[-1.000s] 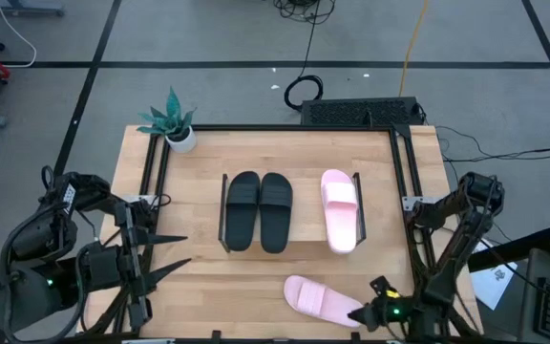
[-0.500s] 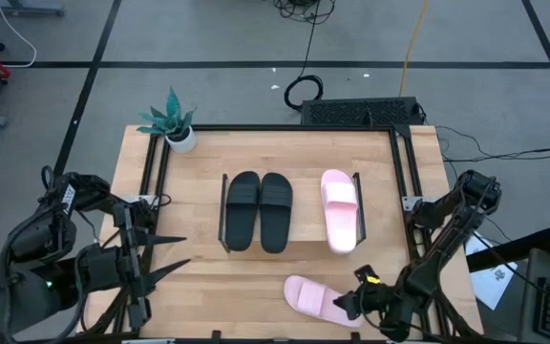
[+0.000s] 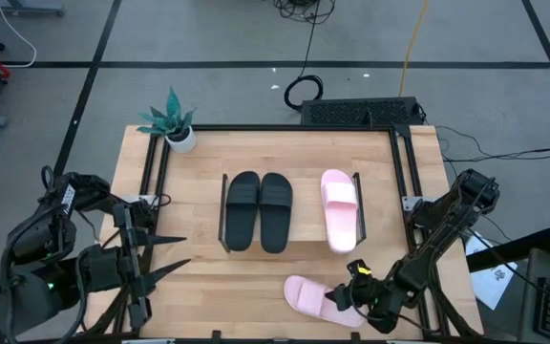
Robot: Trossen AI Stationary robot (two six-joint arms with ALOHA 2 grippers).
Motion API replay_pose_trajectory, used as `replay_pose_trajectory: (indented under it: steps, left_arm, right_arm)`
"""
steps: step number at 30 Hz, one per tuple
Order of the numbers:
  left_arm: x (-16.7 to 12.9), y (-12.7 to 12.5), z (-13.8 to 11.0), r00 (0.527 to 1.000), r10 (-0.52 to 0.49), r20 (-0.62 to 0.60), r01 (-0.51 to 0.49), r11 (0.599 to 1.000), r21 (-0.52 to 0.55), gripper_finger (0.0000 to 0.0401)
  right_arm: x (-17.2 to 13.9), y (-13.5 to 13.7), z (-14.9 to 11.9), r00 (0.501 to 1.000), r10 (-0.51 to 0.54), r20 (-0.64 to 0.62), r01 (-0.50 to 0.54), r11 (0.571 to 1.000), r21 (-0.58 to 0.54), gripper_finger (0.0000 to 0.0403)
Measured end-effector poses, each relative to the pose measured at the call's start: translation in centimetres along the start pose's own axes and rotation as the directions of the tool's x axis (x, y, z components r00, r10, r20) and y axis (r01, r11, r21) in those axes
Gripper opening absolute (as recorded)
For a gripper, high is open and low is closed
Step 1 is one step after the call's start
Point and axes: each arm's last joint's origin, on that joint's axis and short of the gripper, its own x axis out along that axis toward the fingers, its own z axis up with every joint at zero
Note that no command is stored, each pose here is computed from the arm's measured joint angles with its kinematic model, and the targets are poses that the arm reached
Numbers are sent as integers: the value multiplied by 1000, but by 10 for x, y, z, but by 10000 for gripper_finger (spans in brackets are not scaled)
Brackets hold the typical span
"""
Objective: Pick and place slides into the shelf
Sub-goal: Put the pink slipper on the shelf
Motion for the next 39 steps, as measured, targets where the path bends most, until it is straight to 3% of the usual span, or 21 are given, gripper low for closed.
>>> replay_pose_trajectory:
  steps: [13,31,39]
  left_arm:
    - [0,0,0,1000,1,-1,-1,999,39,161]
    - [-2,0,0,1000,-4,1,4,998,59,161]
    - [-2,0,0,1000,0,1,0,998,66,161]
  right_arm:
    - [19,-1,-12,998,56,-25,-55,998,35,126]
    - [19,-5,-12,999,18,-34,-17,999,27,125]
    - [44,-12,-21,997,45,-57,-41,996,76,125]
